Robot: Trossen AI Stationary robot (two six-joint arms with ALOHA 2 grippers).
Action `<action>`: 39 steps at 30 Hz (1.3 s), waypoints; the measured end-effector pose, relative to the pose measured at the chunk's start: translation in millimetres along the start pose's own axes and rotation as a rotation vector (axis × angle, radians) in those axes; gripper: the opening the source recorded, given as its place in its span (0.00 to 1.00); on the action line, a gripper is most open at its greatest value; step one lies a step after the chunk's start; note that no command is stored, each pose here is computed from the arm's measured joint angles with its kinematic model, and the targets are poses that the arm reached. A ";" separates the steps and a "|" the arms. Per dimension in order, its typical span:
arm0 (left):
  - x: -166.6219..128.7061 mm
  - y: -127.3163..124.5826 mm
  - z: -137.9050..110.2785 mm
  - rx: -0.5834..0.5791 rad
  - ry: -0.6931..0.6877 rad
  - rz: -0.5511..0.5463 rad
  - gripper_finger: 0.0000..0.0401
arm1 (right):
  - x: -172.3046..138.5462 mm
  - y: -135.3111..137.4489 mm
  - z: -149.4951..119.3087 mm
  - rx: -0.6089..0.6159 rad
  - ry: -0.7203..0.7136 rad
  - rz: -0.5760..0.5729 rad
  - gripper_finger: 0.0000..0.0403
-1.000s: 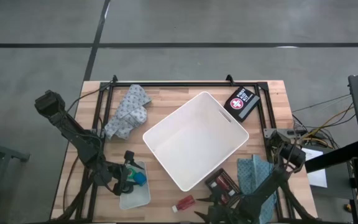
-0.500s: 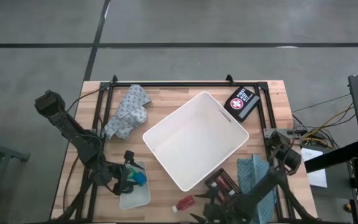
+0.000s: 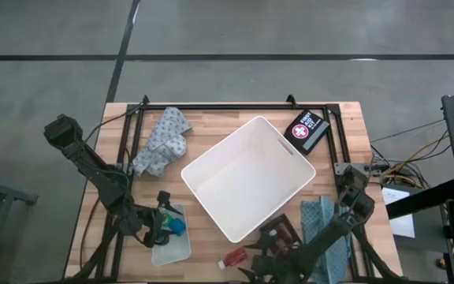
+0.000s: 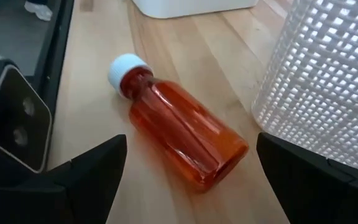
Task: Pick & place medical supplies in basket/bin
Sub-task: Put the orange bottle into the black basket
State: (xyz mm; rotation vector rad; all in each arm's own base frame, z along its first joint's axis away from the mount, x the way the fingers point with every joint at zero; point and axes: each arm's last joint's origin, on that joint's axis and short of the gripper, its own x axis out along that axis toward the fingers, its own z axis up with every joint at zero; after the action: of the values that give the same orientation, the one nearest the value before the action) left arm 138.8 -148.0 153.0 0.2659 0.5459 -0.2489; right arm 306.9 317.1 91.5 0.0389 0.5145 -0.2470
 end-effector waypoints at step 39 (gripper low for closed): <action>0.0 0.1 -0.3 0.002 0.003 0.001 0.80 | 0.6 0.3 15.4 0.017 -0.042 0.023 0.87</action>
State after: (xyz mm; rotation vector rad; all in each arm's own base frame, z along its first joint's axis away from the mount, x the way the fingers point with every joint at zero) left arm 138.7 -147.8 152.8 0.2680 0.5481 -0.2485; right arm 314.9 315.7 104.6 0.0558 0.4703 -0.2286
